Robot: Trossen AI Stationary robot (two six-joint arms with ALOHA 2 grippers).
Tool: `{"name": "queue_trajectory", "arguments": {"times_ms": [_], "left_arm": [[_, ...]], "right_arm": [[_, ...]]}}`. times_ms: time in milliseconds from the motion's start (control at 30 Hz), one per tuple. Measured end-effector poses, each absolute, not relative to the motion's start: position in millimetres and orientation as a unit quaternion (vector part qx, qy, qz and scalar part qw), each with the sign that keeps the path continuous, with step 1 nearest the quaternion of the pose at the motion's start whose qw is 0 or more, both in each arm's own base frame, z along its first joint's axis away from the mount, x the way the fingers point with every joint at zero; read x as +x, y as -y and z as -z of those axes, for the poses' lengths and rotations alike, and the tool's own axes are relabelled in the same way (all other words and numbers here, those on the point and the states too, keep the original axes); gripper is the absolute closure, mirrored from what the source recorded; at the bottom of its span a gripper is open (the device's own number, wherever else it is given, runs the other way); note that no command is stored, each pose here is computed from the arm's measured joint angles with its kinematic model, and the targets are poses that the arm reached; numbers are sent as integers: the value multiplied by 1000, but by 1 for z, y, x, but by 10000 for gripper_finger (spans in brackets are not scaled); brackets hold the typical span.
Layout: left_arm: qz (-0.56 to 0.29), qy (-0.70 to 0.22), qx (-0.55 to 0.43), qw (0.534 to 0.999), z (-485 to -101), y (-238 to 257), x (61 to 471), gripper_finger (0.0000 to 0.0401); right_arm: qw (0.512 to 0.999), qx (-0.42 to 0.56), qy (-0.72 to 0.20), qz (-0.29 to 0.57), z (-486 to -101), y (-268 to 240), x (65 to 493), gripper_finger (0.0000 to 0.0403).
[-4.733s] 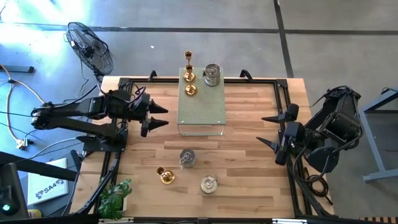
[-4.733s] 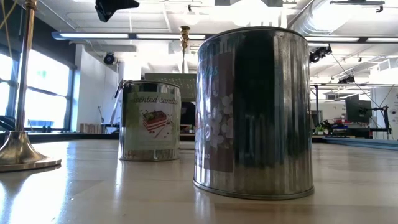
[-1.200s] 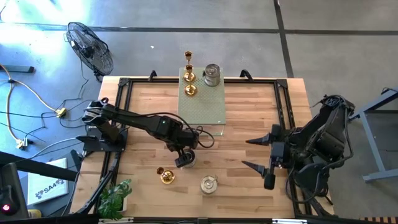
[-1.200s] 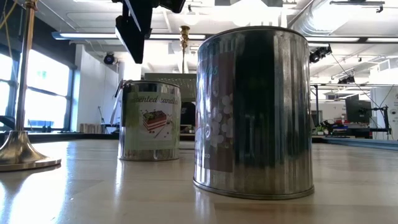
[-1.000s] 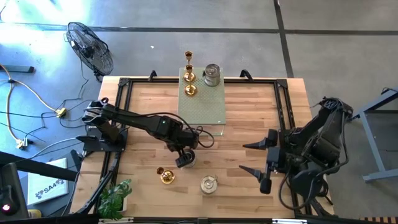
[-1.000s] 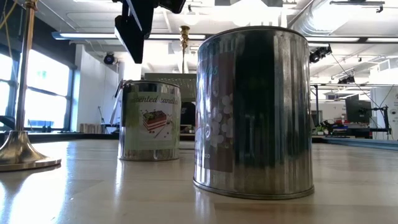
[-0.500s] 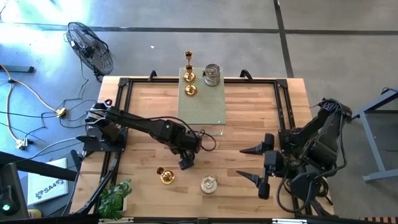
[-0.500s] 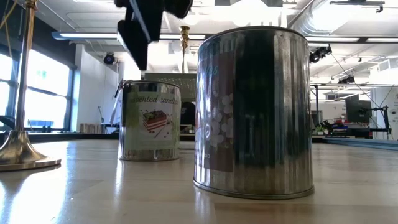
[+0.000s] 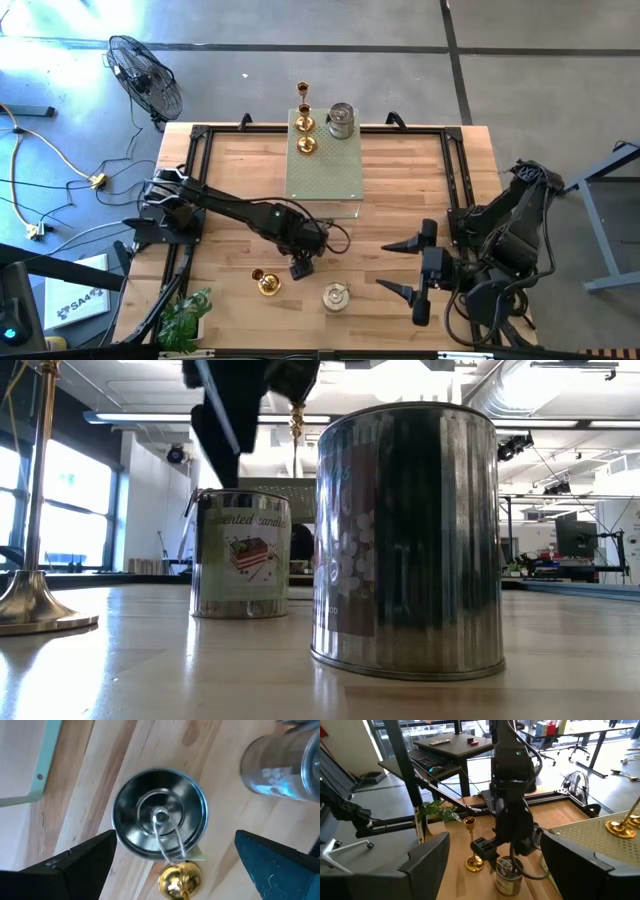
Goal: Pick & Place candle stick holders
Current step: Put the green scented candle on the shelf aligned with the other green scented candle
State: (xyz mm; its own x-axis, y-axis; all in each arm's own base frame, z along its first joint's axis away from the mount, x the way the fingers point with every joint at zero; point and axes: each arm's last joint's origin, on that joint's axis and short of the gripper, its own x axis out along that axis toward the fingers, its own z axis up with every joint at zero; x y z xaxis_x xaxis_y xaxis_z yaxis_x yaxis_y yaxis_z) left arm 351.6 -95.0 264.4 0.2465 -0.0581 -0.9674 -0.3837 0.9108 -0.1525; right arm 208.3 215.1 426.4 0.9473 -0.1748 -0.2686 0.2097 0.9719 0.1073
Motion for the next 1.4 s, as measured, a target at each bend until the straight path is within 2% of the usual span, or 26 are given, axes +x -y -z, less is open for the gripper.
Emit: {"name": "queue_trajectory", "arguments": {"times_ms": [1400], "left_arm": [[-106,-594,-170,779,-261,95,356,2]], "right_arm": [[985,83,-135,75,-415,-233,221,96]]}}
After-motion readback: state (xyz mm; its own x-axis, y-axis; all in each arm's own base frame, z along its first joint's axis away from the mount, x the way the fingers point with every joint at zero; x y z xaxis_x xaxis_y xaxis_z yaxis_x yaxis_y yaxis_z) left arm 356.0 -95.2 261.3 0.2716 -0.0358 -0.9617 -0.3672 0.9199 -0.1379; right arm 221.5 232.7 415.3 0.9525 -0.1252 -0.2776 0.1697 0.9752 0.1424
